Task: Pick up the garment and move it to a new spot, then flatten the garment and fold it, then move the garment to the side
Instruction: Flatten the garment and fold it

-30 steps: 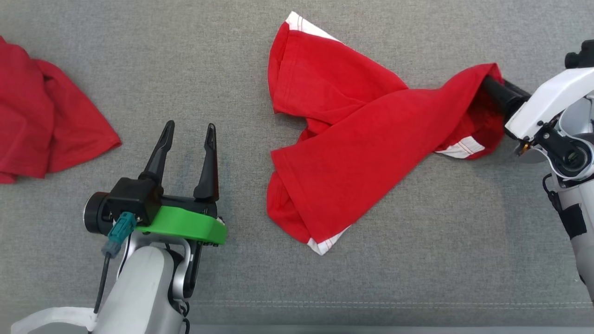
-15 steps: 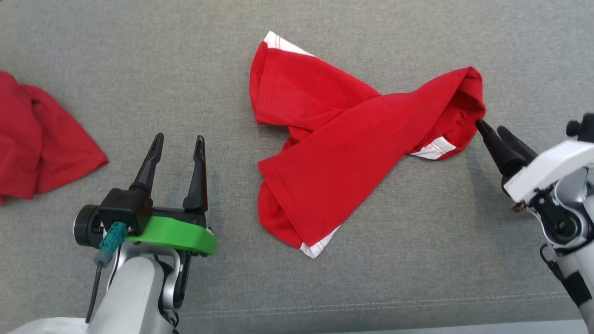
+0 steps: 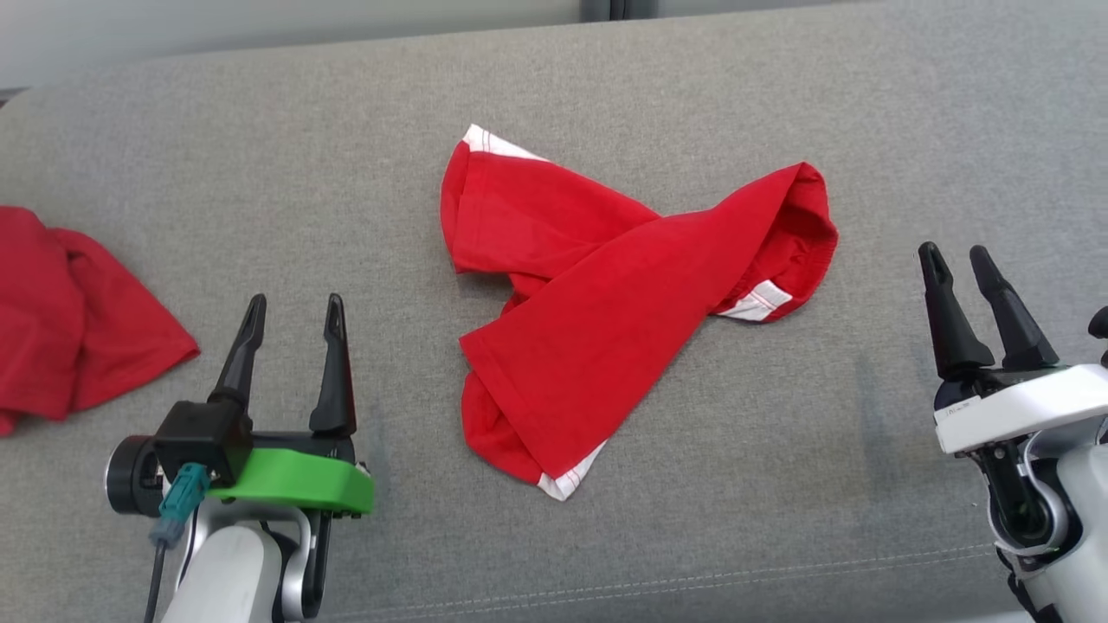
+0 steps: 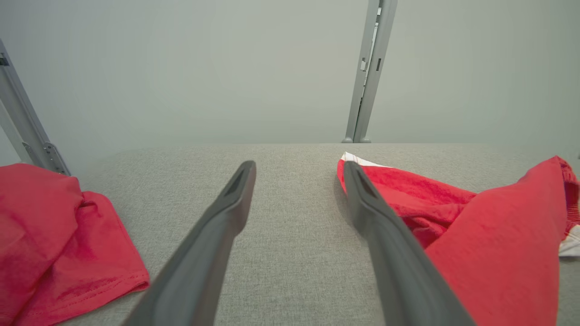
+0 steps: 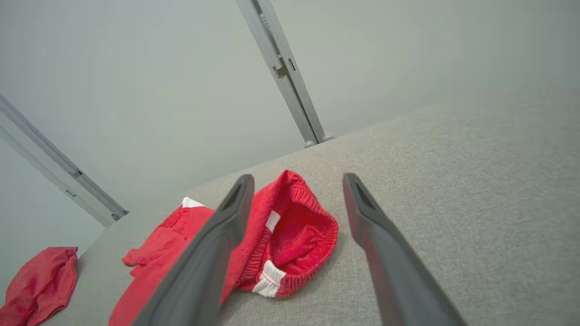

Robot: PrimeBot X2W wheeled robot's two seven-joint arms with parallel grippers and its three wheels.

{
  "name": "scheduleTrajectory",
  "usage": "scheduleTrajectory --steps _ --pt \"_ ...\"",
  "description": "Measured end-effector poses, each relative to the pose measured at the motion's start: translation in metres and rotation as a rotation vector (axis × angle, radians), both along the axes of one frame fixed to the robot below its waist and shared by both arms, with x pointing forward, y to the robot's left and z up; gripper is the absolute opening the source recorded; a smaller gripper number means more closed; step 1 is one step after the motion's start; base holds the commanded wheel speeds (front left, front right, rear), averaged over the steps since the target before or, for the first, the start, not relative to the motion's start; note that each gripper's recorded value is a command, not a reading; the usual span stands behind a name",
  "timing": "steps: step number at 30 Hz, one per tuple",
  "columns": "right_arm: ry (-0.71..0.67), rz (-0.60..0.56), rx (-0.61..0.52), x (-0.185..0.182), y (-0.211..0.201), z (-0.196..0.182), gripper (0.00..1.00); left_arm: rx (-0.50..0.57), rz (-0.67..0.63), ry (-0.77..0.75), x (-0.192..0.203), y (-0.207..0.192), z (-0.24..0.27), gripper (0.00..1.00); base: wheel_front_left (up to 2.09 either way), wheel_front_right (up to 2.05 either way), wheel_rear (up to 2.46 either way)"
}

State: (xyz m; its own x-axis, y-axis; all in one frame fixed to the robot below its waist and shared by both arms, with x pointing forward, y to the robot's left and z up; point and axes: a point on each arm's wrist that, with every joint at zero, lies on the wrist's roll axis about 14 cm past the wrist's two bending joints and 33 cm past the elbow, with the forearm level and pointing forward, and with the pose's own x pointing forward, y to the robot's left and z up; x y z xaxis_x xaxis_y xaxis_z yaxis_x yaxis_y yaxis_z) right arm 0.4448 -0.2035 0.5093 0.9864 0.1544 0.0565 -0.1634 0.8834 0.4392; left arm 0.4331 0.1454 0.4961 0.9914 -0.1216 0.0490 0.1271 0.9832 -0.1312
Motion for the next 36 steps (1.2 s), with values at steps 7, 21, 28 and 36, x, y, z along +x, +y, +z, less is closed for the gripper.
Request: scheduleTrajectory --steps 7,21,28,36 --pt "-0.146 -0.044 -0.193 -0.021 0.007 0.029 1.00 0.000 0.014 -0.026 -0.019 0.002 0.012 1.00 0.00 0.00 0.00" --pt "-0.122 -0.035 -0.318 -0.070 0.035 0.016 1.00 0.042 0.061 -0.013 -0.062 0.016 0.012 1.00 0.00 0.00 0.00" --pt "-0.099 -0.023 -0.327 -0.081 0.039 0.011 1.00 0.041 0.064 0.004 -0.075 0.015 0.009 1.00 0.00 0.00 0.00" --pt "-0.094 -0.013 -0.332 -0.080 0.043 0.011 1.00 0.039 0.056 0.009 -0.077 0.013 0.008 1.00 0.00 0.00 0.00"
